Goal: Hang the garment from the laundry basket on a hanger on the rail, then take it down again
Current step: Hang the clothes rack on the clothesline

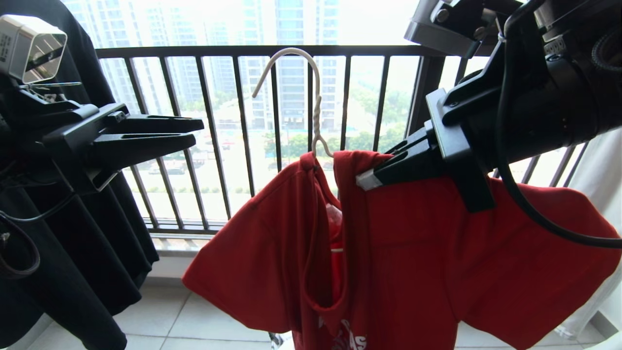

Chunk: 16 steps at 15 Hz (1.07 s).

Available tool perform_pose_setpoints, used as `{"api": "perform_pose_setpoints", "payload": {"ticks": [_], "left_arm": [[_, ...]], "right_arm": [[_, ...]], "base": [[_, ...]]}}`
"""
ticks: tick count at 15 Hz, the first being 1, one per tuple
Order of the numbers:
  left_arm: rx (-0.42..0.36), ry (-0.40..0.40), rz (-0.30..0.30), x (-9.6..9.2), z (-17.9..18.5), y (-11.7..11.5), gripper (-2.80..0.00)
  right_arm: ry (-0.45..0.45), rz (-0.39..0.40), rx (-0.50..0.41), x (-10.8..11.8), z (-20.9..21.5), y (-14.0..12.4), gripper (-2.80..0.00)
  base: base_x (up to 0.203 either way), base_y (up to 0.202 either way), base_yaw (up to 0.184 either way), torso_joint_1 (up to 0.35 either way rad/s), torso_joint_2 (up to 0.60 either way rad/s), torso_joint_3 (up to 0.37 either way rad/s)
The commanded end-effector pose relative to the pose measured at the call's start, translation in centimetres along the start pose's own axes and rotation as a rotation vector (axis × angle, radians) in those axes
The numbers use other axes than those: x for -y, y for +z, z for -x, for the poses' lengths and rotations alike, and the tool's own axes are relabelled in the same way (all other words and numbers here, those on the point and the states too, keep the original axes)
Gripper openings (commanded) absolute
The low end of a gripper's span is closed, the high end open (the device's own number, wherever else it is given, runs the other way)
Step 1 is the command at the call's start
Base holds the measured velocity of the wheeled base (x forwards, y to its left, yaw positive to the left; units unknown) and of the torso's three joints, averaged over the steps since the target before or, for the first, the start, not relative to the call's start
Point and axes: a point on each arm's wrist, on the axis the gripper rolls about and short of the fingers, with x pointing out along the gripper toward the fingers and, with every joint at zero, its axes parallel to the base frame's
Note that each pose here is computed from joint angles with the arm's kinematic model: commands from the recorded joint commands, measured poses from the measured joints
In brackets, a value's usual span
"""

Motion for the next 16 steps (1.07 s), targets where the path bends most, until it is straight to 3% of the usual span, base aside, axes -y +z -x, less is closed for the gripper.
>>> {"api": "perform_pose_setpoints", "payload": {"ticks": [1, 4, 9, 13, 16], "left_arm": [[0.014, 0.043, -0.009, -0.2, 0.3, 0.3, -2.8], [0.038, 0.079, 0.023, -0.4, 0.2, 1.0, -2.8], [0.088, 0.09, 0.196, -1.1, -0.2, 3.3, -2.8], [0.095, 0.082, 0.25, -0.7, -0.5, 4.0, -2.8], [0.057, 0.109, 0.379, -0.4, -0.5, 5.0, -2.8]], "right_arm": [[-0.028, -0.014, -0.002, 0.7, 0.6, -0.3, -2.8], [-0.093, -0.057, -0.009, 2.3, 1.4, -1.1, -2.8], [-0.236, -0.263, 0.056, 4.9, 3.7, -1.8, -2.8], [-0.317, -0.327, 0.054, 4.2, 6.1, -2.5, -2.8], [-0.402, -0.338, 0.032, 3.2, 7.1, -3.1, -2.8]], "base": [[0.0, 0.0, 0.0, 0.0, 0.0, 0.0], [0.0, 0.0, 0.0, 0.0, 0.0, 0.0], [0.0, 0.0, 0.0, 0.0, 0.0, 0.0], [0.0, 0.0, 0.0, 0.0, 0.0, 0.0], [0.0, 0.0, 0.0, 0.034, -0.1, -0.08]]}}
